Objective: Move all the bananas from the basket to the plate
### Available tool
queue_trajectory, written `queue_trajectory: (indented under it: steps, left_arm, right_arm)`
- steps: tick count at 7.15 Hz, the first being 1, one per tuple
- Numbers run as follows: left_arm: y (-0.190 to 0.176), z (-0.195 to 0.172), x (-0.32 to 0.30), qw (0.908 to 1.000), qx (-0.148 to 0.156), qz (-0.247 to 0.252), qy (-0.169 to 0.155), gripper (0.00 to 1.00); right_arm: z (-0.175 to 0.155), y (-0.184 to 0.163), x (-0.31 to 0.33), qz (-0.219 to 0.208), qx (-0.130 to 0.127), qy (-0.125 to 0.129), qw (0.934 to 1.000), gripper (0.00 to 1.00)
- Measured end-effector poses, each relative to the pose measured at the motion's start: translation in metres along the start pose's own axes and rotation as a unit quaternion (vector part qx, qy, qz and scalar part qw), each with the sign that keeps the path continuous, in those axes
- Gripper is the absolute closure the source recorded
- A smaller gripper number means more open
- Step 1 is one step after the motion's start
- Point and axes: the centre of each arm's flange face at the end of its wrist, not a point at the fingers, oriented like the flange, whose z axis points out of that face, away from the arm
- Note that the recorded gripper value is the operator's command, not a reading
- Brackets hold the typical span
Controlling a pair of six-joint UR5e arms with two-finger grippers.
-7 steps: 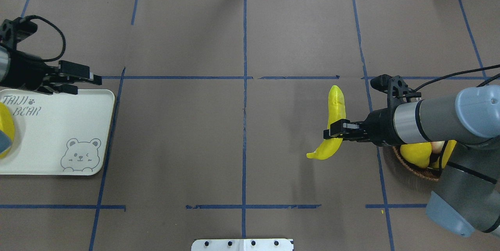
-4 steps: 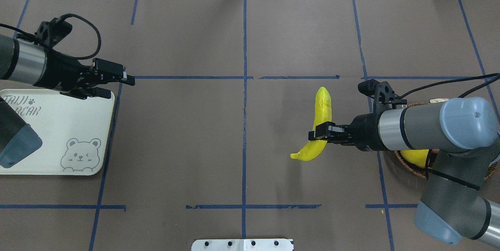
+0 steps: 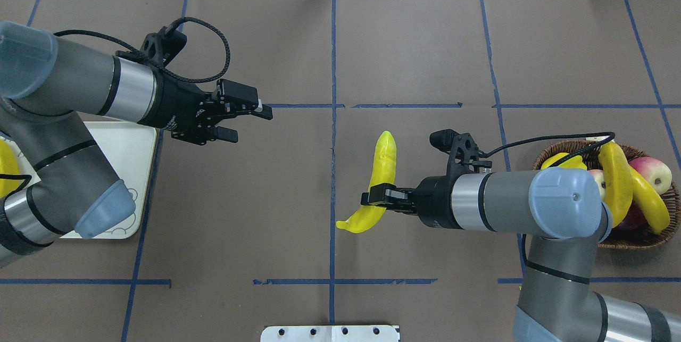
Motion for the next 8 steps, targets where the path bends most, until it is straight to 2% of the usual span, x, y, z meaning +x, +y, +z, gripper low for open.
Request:
queue_trajectory:
  steps: [3, 5, 6, 8]
  left_arm:
    - [0.045, 0.061, 0.027, 0.9998, 0.012, 0.002, 0.016, 0.0]
    - [0.058, 0.088, 0.034, 0.9997, 0.02, 0.002, 0.017, 0.03]
    - [0.059, 0.095, 0.036, 0.9995, 0.025, 0.001, 0.017, 0.14]
    - [0.062, 0.106, 0.034, 0.9995, 0.027, -0.001, 0.012, 0.17]
  right_arm:
    - [0.029, 0.028, -0.03, -0.002, 0.008, -0.019, 0.9998, 0.84]
    - [0.037, 0.04, -0.041, -0.003, 0.013, -0.026, 0.9996, 0.84]
    - [0.04, 0.043, -0.044, -0.003, 0.014, -0.028, 0.9995, 0.84]
    - [0.041, 0.045, -0.048, -0.003, 0.014, -0.031, 0.9994, 0.84]
